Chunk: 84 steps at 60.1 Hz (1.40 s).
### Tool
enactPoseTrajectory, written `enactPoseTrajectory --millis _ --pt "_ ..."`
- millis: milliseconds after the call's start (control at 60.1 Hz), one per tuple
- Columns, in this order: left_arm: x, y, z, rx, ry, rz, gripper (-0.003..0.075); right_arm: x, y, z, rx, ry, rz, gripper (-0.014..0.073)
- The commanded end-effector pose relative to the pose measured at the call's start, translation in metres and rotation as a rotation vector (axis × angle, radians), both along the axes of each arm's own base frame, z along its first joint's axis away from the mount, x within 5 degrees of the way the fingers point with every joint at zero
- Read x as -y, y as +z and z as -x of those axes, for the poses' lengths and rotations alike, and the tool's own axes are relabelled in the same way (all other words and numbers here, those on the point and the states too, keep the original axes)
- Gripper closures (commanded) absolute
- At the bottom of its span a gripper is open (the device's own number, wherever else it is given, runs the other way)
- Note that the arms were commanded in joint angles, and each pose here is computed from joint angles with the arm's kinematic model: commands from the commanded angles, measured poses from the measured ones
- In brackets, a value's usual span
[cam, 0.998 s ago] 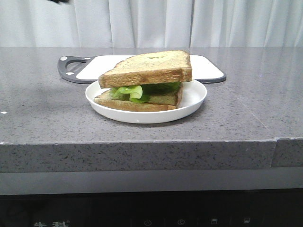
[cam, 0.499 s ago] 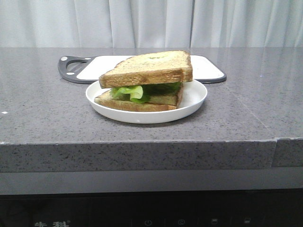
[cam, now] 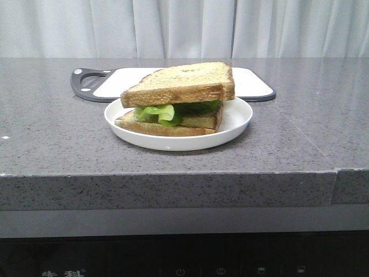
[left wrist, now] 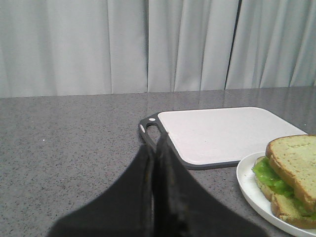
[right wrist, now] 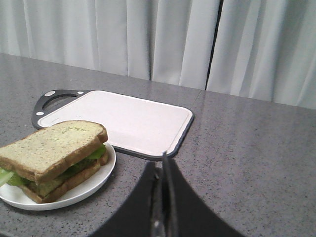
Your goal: Left arm grabs bread, right arm adds lettuce
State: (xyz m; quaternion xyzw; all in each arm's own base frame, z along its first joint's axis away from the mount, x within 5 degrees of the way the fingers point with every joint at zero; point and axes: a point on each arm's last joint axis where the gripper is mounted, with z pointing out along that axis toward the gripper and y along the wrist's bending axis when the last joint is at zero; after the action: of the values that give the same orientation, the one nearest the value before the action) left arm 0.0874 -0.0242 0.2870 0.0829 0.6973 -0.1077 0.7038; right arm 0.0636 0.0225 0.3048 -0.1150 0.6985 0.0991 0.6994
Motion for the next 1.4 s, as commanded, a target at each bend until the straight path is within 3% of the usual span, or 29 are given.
enactPoseTrajectory --millis 0,383,499,715,1015,1381 --pt "-0.003 0.015 0.000 0.076 0.034 0.040 0.0741 0.004 0.015 0.000 0.089 -0.038 -0.037 0.0656" --pt "-0.003 0.015 0.000 0.078 0.035 0.031 0.0741 0.003 0.015 0.001 0.086 -0.037 -0.036 0.0656" --pt "-0.002 0.010 0.000 0.084 0.030 -0.026 0.0741 0.003 0.015 0.001 0.086 -0.037 -0.036 0.0656" --pt "-0.001 -0.003 0.003 0.062 0.002 -0.004 0.0741 0.003 0.015 0.001 0.086 -0.036 -0.036 0.0656" --pt "-0.016 -0.033 0.025 -0.013 0.143 -0.007 0.0741 0.003 0.014 0.001 0.084 -0.035 -0.035 0.0656" --pt "-0.025 -0.070 0.035 -0.008 0.295 0.010 0.0741 0.003 0.014 0.001 0.081 -0.034 -0.034 0.0656"
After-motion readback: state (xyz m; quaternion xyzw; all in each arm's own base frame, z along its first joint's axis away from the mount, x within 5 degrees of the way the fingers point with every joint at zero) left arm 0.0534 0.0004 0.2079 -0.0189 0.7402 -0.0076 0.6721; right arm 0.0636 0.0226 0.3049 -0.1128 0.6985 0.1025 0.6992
